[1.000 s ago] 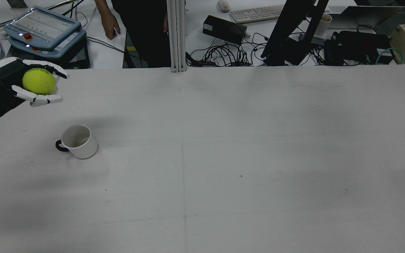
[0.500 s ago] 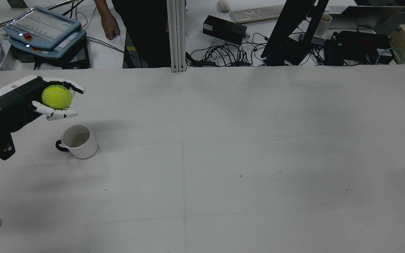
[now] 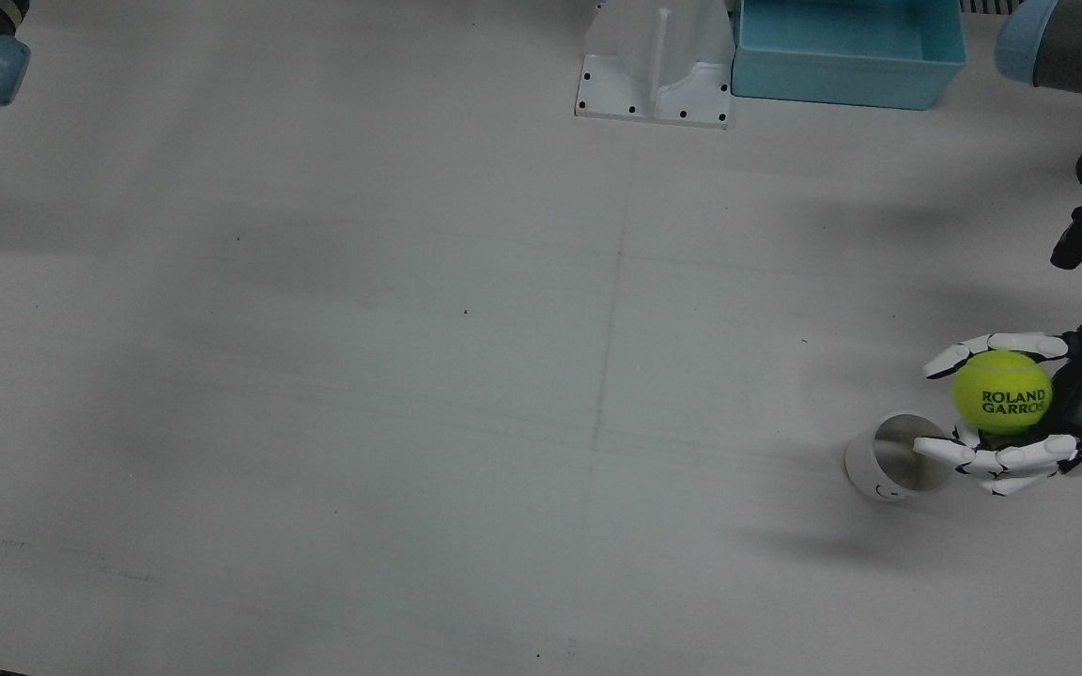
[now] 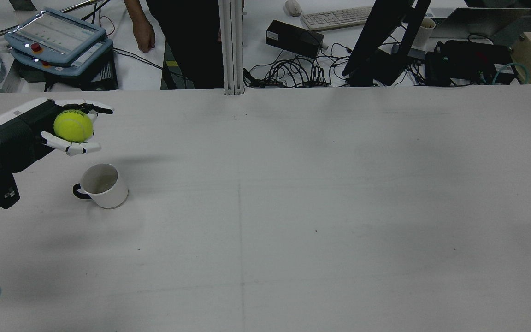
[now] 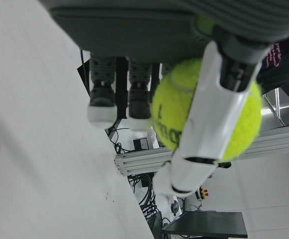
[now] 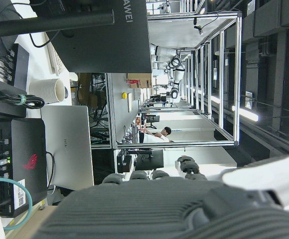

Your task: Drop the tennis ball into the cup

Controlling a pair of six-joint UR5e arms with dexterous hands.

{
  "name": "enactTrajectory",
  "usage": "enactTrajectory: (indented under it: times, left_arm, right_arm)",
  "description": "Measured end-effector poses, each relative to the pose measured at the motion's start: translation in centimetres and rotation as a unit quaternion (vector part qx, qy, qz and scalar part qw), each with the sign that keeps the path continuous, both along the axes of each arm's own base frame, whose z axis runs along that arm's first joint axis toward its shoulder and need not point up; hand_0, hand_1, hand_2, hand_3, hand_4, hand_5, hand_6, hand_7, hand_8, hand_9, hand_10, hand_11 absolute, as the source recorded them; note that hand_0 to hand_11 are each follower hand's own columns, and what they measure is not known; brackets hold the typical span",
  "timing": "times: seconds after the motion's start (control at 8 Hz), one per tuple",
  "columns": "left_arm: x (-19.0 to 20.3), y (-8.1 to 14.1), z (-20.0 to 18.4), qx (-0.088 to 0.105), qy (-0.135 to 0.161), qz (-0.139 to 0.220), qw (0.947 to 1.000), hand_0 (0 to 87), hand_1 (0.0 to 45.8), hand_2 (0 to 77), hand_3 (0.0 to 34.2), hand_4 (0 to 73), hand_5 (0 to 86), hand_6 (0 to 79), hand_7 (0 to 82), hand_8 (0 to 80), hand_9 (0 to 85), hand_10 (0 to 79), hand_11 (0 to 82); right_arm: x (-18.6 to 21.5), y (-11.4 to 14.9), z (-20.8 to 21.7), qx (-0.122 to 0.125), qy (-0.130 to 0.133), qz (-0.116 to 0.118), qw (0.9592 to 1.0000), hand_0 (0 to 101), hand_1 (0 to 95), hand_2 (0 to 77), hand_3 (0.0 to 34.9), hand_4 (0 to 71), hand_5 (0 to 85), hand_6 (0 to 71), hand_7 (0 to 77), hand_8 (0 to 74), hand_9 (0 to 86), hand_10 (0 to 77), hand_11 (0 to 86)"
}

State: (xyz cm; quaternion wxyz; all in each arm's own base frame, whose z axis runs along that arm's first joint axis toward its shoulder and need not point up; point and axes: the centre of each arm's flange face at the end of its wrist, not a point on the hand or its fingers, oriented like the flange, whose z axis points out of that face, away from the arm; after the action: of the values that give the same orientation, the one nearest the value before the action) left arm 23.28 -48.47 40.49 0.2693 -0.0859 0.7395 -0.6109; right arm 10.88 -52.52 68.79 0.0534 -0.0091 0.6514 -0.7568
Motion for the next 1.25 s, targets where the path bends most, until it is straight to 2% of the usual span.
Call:
enactTrajectory:
  times: [0.12,0.25,0.38,0.5,0.62,0.75,1.0,1.12,1.25]
  left_arm:
    - [0.1,-0.1,-0.2,0.007,0.006,0.0,1.0,69.1,36.5,24.0,10.3,25.6,13.1,14.2,64.9,38.7,58.9,45.8,60.5]
    - [0.2,-0.2,-0.3,0.012,0.01,0.001,0.9999,53.7,27.8,24.0,11.0,6.0,7.1,0.5,51.8,25.6,47.5,33.8,47.5]
    - [0.3,-0.2,-0.3,0.014,0.012,0.001,0.9998,52.3,27.3,24.5,10.7,1.1,7.1,1.1,36.0,12.0,36.0,21.8,37.6]
    - [0.3,-0.2,-0.1,0.014,0.013,0.001,0.9998,51.6,27.3,24.0,10.8,1.1,7.1,1.1,13.6,0.0,19.1,3.3,24.0]
    - [0.2,-0.1,0.2,0.015,0.013,0.001,0.9998,51.5,27.3,24.5,10.7,1.1,7.1,1.6,0.5,0.0,1.6,0.0,6.0]
    - [0.1,0.0,0.5,0.015,0.013,0.001,0.9998,51.5,28.4,24.5,10.8,1.1,7.1,0.5,0.5,0.0,1.6,0.0,1.1]
    - [-0.2,0.1,0.5,0.018,0.016,0.0,0.9997,51.5,29.5,24.5,10.7,1.1,7.1,0.5,0.5,0.0,1.6,0.0,3.3]
    - [-2.2,-0.6,0.0,0.022,0.017,-0.018,0.9994,51.5,29.5,24.5,10.6,1.1,7.1,0.5,0.5,0.0,1.6,0.0,1.6]
    - [-6.4,-1.9,-0.2,0.026,0.014,-0.055,0.998,51.6,31.1,24.5,10.7,1.1,7.1,0.5,0.5,0.0,1.1,0.0,1.6]
  right_arm:
    - [0.0,0.0,0.0,0.0,0.0,0.0,1.0,0,0.5,0.5,0.0,0.0,0.0,0.0,0.0,0.0,0.0,0.0,0.5]
    - [0.0,0.0,0.0,0.0,0.0,0.0,1.0,0,0.5,0.5,0.0,0.0,0.0,0.0,0.0,0.0,0.0,0.0,0.5]
    - [0.0,0.0,0.0,0.0,0.0,0.0,1.0,0,0.5,0.5,0.0,0.0,0.0,0.0,0.0,0.0,0.0,0.0,0.5]
    - [0.0,0.0,0.0,0.0,0.0,0.0,1.0,0,0.5,0.5,0.0,0.0,0.0,0.0,0.0,0.0,0.0,0.0,0.5]
    - [0.0,0.0,0.0,0.0,0.0,0.0,1.0,0,0.5,0.5,0.0,0.0,0.0,0.0,0.0,0.0,0.0,0.0,0.5]
    - [0.0,0.0,0.0,0.0,0.0,0.0,1.0,0,0.5,0.5,0.0,0.0,0.0,0.0,0.5,0.0,0.0,0.0,0.5]
    - [0.0,0.0,0.0,0.0,0.0,0.0,1.0,0,0.5,0.5,0.0,0.0,0.0,0.0,0.5,0.0,0.0,0.0,0.5]
    - [0.0,0.0,0.0,0.0,0.0,0.0,1.0,0,0.5,0.5,0.0,0.0,0.0,0.0,0.0,0.0,0.0,0.0,0.5]
    - [0.0,0.0,0.0,0.0,0.0,0.0,1.0,0,0.5,0.5,0.0,0.0,0.0,0.0,0.0,0.0,0.0,0.0,0.5]
